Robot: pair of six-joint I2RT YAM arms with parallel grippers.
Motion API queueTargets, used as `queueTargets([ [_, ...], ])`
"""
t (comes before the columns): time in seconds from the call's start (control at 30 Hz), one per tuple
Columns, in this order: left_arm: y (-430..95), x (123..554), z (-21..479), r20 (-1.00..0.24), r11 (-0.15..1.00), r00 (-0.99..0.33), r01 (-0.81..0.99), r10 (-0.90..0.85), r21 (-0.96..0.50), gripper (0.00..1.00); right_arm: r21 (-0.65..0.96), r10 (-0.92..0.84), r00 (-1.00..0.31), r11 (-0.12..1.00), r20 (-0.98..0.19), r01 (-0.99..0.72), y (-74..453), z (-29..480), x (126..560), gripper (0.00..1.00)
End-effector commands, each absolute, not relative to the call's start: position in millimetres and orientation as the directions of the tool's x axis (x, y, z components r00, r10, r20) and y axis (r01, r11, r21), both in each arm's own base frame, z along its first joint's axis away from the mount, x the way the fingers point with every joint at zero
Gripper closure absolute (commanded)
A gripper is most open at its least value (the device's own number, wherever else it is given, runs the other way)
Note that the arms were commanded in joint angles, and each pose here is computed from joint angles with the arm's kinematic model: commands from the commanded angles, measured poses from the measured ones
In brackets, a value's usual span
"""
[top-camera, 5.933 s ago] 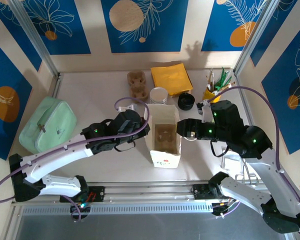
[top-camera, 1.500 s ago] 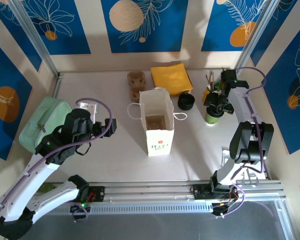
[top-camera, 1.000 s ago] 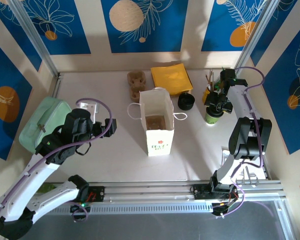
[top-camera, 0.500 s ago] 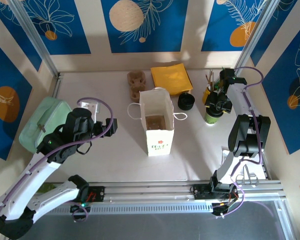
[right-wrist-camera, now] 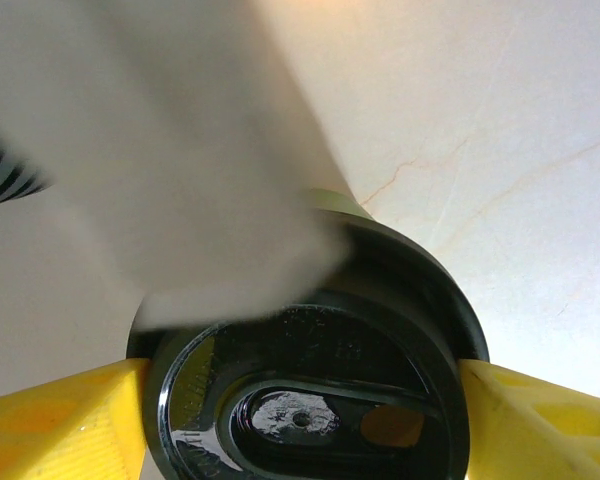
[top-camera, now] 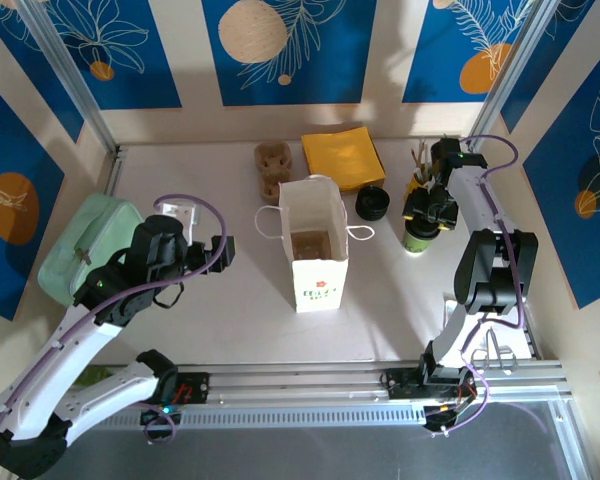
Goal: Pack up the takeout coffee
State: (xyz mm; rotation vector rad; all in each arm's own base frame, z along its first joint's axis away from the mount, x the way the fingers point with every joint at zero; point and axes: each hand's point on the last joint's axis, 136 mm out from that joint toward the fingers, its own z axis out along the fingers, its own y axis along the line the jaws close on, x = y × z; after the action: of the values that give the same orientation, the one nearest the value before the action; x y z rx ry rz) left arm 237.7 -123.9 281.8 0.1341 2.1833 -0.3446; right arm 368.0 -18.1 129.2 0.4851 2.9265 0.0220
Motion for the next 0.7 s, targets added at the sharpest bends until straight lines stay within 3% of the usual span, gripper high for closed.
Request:
queueTargets([
  [0.0,-122,239,284,-0.810,0.956,-0.586,0.232,-0.010,-0.179,0.01,0.080,0.324,-0.936,0.946,-0.140,0.315,-3,138,351,0.25],
  [0.67,-115,231,285,-0.812,0.958,-0.583,0.222,-0.017,-0.180,0.01,0.049,0.204,-0.970,0.979,-0.130,0.200,42,142,316,0.24],
])
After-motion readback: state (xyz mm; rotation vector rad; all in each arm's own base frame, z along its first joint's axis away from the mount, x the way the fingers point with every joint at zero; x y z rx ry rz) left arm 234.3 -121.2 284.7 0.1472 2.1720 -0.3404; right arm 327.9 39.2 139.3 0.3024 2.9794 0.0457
